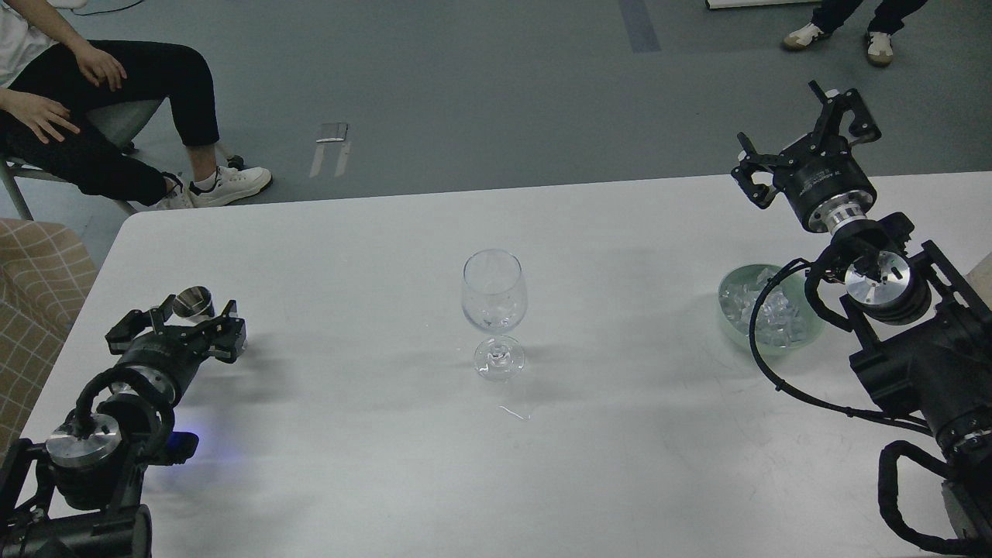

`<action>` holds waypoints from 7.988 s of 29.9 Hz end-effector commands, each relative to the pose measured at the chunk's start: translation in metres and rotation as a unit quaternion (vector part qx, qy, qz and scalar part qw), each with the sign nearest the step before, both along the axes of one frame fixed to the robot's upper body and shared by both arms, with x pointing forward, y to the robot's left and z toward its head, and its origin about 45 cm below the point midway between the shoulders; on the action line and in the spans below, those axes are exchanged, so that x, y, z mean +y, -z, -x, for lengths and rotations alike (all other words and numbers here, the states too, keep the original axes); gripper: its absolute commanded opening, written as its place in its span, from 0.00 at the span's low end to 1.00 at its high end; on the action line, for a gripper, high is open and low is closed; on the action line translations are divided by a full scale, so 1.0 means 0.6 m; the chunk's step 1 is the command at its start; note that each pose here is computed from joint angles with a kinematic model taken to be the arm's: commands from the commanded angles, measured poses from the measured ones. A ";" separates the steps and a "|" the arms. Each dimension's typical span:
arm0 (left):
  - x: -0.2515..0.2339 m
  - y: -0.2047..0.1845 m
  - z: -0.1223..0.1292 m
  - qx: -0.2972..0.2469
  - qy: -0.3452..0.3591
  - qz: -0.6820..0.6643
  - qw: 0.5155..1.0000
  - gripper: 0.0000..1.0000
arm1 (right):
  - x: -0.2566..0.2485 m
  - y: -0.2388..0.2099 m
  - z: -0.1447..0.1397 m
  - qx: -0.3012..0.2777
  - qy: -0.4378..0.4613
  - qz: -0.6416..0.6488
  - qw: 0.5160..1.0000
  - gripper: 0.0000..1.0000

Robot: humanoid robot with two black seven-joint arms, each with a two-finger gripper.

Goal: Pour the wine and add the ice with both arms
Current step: 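Close the left gripper on the metal cup and lift it, then carry the metal cup with the left gripper toward the wine glass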

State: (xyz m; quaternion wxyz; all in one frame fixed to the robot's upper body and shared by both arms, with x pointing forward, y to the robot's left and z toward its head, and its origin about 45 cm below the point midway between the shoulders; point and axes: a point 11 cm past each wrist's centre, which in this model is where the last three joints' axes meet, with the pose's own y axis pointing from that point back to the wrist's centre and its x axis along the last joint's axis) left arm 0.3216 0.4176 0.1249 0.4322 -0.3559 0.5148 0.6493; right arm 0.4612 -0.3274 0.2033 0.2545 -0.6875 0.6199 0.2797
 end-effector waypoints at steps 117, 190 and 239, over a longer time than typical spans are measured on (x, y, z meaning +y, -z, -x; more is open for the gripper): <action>-0.015 0.031 0.001 -0.028 0.010 0.013 0.999 0.30 | -0.005 0.007 0.002 0.007 0.002 0.004 1.000 1.00; -0.159 -0.105 -0.017 -0.154 0.175 -0.021 0.972 0.13 | -0.020 0.003 0.004 0.006 0.008 0.012 1.000 1.00; -0.312 -0.162 -0.040 -0.163 0.384 -0.138 0.898 0.00 | -0.040 0.021 0.019 0.018 0.017 0.016 1.000 1.00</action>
